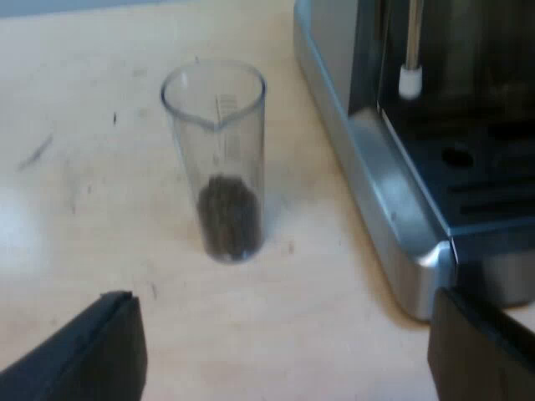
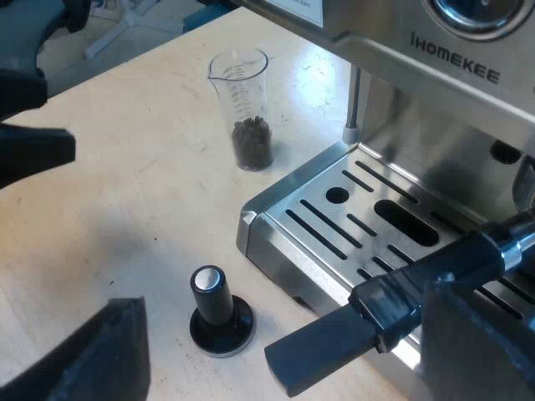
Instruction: Pour the beans into the coffee machine
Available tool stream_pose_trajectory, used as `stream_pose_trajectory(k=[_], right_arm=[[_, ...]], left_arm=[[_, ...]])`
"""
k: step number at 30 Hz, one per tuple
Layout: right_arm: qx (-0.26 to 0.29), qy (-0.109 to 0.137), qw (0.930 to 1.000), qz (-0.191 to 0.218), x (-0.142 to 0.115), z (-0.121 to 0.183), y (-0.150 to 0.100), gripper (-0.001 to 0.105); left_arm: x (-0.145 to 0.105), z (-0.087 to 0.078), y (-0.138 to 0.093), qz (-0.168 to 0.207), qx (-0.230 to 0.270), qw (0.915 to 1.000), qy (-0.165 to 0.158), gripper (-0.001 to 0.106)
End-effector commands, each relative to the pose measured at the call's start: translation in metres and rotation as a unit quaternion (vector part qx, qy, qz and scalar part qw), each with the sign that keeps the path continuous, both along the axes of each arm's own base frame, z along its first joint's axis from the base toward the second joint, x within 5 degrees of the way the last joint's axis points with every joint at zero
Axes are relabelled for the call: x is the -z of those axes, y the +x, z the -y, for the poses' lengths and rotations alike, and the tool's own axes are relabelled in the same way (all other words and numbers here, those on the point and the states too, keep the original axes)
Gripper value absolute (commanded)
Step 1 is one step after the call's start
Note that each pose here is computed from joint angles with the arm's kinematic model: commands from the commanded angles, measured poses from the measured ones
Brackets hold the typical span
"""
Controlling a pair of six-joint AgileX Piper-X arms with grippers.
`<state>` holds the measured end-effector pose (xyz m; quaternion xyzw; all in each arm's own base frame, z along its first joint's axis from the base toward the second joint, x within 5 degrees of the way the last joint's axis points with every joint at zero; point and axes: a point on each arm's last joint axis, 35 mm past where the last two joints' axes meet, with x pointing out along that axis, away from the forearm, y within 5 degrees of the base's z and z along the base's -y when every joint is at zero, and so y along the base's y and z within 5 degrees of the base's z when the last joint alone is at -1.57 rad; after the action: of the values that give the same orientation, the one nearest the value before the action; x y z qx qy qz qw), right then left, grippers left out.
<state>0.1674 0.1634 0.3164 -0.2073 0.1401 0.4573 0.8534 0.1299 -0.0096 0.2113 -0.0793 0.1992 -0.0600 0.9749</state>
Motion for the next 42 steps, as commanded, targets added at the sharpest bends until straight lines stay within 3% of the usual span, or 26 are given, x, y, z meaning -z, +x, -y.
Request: stream_pose_trajectory(k=[1, 13, 21, 26, 34, 42], right_arm=[[-0.002, 0.003, 1.0, 0.005, -0.004, 0.0, 0.0, 0.069], [-0.002, 0.003, 1.0, 0.005, -0.004, 0.0, 0.0, 0.069], [-0.002, 0.003, 1.0, 0.005, -0.004, 0.0, 0.0, 0.069], [-0.002, 0.003, 1.0, 0.005, -0.004, 0.0, 0.0, 0.069], [-0.002, 0.004, 1.0, 0.006, -0.005, 0.0, 0.0, 0.069], [-0.002, 0.004, 1.0, 0.006, -0.005, 0.0, 0.0, 0.069]], left_arm=[[-0.005, 0.001, 0.008, 0.027, -0.001, 0.9996, -0.007, 0.072], [0.006, 0.002, 0.046, 0.052, -0.001, 0.9986, -0.008, 0.072], [0.023, 0.003, 0.063, 0.034, -0.001, 0.9994, -0.007, 0.072], [0.032, 0.004, 0.071, 0.028, -0.001, 0.9996, -0.007, 0.083], [0.054, 0.004, 0.084, 0.01, -0.001, 0.9999, -0.006, 0.084], [0.068, 0.005, 0.098, 0.037, -0.02, 0.9978, -0.05, 0.084]])
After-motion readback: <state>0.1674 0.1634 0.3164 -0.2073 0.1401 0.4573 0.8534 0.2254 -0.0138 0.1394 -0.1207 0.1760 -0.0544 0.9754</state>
